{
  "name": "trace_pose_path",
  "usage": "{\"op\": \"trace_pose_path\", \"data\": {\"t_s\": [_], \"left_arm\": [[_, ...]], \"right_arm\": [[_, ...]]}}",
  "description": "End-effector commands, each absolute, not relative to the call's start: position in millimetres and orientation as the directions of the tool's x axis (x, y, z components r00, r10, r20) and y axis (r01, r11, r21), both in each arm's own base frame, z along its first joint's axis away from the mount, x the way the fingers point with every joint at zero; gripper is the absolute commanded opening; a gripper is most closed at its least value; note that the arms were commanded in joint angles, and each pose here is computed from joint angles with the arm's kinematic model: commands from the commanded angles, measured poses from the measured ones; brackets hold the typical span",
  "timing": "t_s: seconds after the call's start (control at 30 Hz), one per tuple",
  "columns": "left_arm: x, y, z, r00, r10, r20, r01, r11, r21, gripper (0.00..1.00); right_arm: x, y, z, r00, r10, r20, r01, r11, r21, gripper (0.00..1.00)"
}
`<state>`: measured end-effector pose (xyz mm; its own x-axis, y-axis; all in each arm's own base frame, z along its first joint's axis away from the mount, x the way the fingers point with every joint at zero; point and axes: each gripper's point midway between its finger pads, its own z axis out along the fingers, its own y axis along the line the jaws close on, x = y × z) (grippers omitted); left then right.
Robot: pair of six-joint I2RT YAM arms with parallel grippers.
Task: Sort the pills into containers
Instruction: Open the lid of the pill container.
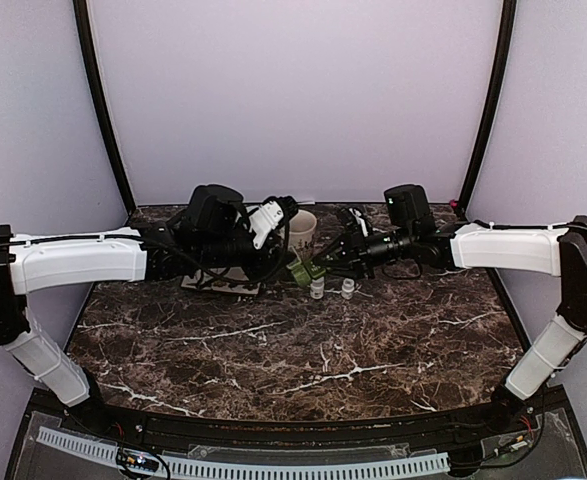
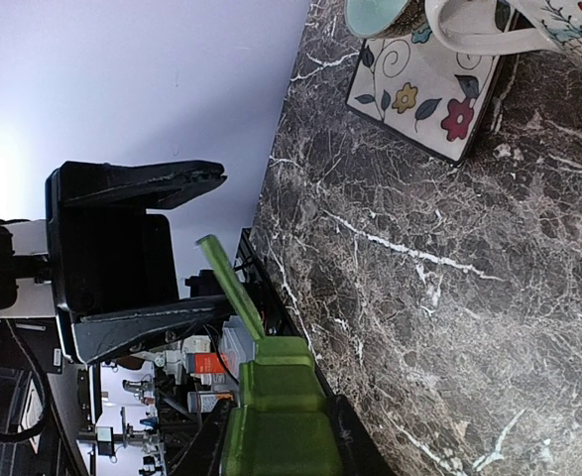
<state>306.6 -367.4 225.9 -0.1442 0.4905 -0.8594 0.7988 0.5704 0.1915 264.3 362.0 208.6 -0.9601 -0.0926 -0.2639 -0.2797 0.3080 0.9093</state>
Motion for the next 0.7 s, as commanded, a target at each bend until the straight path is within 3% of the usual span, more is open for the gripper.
{"op": "trace_pose_path", "data": {"t_s": [0.0,0.67], "left_arm": [[316.4,-367.7,238.3,-0.15,0.464,-0.873,0.782,0.596,0.182,0.52],[302.3,-382.3,210.5,-0.23,0.478,-0.847,0.847,0.527,0.067,0.48]], "right_arm": [[263.1,360.5,227.4,-0.941,-0.092,-0.327,-0.339,0.261,0.904,0.0],[265.9,359.2,230.4,-0.939,-0.083,-0.335,-0.345,0.251,0.905,0.0]]}}
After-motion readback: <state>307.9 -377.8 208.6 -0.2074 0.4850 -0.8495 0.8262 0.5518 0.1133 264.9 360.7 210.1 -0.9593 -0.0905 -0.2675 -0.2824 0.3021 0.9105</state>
